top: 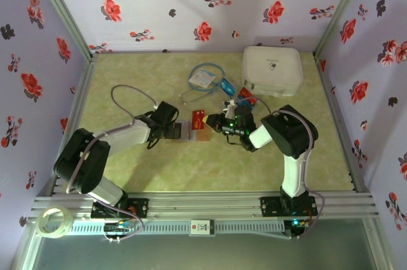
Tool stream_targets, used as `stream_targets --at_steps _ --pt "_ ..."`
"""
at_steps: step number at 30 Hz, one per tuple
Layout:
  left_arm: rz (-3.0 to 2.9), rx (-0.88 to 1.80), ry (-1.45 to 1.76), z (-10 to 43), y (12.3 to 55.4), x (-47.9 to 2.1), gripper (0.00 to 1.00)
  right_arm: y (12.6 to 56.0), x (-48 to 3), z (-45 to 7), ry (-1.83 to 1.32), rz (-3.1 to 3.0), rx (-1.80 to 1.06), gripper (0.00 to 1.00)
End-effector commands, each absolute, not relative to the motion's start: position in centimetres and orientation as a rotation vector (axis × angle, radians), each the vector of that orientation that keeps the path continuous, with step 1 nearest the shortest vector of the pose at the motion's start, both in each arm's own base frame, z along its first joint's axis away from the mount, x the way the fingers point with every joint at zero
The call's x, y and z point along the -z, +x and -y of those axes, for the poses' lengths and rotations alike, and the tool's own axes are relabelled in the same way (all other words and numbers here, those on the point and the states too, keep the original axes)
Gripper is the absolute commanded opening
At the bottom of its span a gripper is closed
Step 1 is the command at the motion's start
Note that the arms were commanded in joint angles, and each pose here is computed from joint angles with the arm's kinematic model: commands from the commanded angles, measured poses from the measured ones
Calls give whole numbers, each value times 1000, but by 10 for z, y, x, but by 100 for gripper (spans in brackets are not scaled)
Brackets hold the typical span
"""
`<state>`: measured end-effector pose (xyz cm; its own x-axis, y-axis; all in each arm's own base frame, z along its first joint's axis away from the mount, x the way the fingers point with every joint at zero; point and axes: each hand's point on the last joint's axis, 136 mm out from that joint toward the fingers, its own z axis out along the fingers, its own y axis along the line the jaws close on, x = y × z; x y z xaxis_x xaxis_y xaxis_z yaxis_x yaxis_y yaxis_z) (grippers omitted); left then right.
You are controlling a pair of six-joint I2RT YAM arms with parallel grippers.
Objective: Put the credit cards into the card holder
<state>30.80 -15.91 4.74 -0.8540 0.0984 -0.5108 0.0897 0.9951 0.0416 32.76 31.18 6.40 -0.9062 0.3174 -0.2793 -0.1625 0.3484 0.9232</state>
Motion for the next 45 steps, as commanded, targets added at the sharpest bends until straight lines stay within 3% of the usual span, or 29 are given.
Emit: stream_targets --at_steps 1,14,45 --pt "-2579 9 191 173 313 -60 100 330 -64 -308 139 -2179 -1560 0" --pt "-2633 -87 251 169 305 -26 100 330 -58 -305 151 -2188 -1533 0" --pt "-2653 -164 216 152 295 -15 100 332 -55 -326 114 -2154 -1580 0"
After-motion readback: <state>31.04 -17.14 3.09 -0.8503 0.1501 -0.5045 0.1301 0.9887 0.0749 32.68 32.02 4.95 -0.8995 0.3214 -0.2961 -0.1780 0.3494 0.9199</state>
